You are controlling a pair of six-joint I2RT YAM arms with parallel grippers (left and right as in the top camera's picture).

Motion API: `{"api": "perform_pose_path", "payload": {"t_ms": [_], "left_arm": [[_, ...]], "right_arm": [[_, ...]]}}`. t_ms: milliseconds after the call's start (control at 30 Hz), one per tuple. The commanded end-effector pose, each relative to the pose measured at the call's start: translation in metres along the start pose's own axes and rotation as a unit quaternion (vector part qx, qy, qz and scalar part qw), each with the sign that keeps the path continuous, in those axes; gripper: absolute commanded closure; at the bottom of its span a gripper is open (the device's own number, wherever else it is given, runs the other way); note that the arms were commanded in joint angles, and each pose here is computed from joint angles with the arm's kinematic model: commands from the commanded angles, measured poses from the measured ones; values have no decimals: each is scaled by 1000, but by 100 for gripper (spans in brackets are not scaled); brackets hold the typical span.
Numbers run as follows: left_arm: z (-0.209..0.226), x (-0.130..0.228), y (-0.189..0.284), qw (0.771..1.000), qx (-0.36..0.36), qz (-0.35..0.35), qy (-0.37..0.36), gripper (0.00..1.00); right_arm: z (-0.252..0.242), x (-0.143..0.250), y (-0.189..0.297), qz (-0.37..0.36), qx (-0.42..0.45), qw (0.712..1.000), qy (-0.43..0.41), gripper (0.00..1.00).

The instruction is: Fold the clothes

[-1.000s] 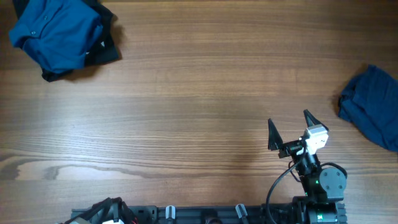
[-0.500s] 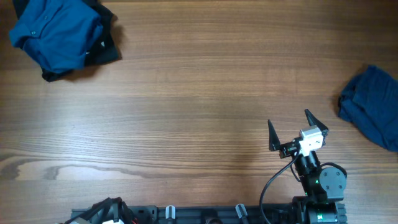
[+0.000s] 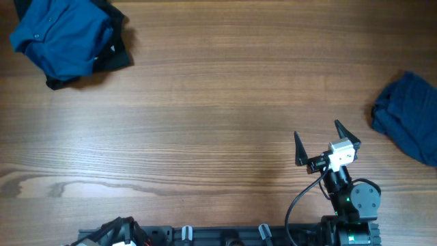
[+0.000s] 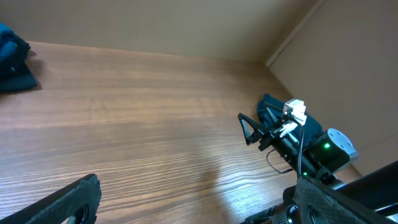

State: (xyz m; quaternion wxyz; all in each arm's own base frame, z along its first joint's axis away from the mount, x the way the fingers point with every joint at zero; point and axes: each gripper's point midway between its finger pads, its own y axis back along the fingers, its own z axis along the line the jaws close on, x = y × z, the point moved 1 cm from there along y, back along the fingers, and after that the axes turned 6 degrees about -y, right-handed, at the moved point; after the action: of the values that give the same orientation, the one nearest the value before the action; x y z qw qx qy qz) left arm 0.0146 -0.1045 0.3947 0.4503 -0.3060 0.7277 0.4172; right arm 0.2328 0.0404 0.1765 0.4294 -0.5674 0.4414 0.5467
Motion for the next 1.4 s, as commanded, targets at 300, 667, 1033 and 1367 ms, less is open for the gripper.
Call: {"api": "perform_pose_path", "payload": {"t_ms": [300, 667, 1033, 1367], "left_arm": [[-1, 0, 0, 1000, 5, 0, -10, 0], [5, 4, -6, 1000, 1, 11, -2, 0], [44, 23, -82, 993, 92, -35, -59, 0], [80, 67, -150, 978, 130, -96, -130, 0]], "right_arm": [[0, -3, 1, -8, -2, 1000, 12, 0], [0, -3, 1, -8, -2, 1000, 12, 0], [0, -3, 1, -8, -2, 1000, 12, 0], [0, -3, 1, -8, -2, 1000, 11, 0]]}}
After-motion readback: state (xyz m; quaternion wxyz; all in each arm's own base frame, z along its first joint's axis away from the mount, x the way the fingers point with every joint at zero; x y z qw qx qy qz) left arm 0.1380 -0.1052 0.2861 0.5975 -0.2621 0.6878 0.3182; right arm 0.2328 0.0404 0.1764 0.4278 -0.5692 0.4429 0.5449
